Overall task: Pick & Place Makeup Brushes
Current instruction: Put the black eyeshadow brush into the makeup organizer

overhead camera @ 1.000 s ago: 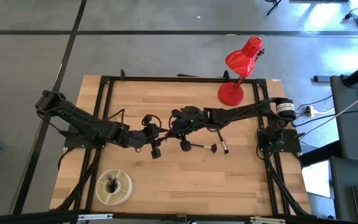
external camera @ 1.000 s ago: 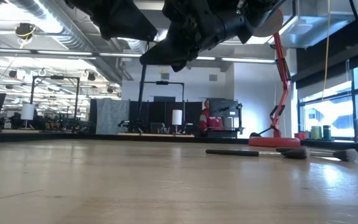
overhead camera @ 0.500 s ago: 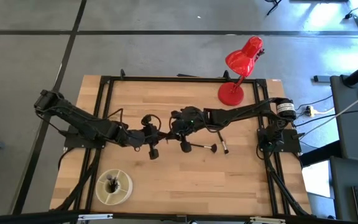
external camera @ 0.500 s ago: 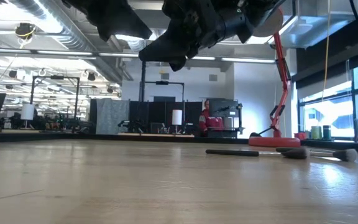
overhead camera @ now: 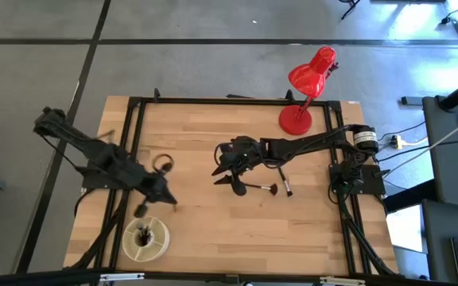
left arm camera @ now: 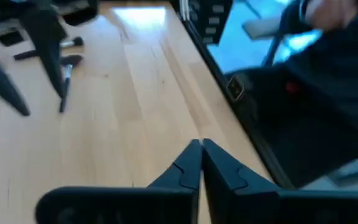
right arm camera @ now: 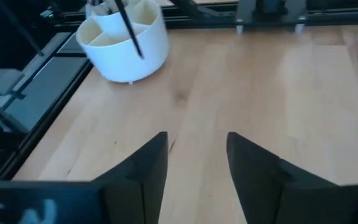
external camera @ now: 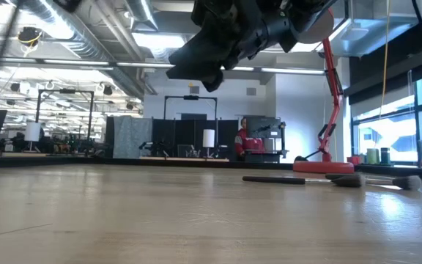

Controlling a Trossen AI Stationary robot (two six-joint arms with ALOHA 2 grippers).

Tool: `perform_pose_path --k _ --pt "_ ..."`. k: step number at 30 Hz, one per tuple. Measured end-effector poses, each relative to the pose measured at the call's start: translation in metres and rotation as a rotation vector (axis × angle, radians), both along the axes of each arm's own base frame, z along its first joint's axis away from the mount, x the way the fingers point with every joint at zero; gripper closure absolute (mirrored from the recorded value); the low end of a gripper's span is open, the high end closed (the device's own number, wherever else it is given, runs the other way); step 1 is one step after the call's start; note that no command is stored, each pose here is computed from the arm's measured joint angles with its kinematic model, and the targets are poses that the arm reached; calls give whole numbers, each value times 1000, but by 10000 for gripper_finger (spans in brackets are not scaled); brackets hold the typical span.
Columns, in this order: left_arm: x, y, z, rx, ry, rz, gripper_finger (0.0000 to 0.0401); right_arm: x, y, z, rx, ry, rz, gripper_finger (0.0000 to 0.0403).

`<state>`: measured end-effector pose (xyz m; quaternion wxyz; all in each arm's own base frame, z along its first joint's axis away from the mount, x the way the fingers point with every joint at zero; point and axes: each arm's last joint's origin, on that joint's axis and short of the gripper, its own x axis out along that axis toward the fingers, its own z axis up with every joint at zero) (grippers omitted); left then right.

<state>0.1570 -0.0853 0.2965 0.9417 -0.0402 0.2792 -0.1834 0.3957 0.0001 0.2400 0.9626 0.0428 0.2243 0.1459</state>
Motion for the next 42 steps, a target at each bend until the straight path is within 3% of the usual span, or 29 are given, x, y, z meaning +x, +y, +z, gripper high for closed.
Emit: perform_pose_path --k 4,7,10,14,18,26,35,42 --pt "-35 10 17 -154 -26 -1 399 0 0 0 8 8 -46 240" --pt "-57 15 26 -274 -36 -101 399 0 -1 0 20 14 -72 242" --pt "-74 21 33 -323 -85 -168 399 1 0 0 22 17 -97 242" --pt "-84 29 37 -329 -142 -159 399 1 4 0 5 17 -121 242" --pt "-78 23 33 -317 -130 -158 399 1 10 -1 9 22 -113 242" --pt "-46 -16 -7 -318 175 -161 398 -1 14 -4 -12 60 -163 242" --pt "-34 -39 -16 -286 217 -222 392 -1 11 -4 9 67 -182 242" --pt "-36 -37 -22 -254 261 -157 349 -3 11 -8 10 108 -186 242"
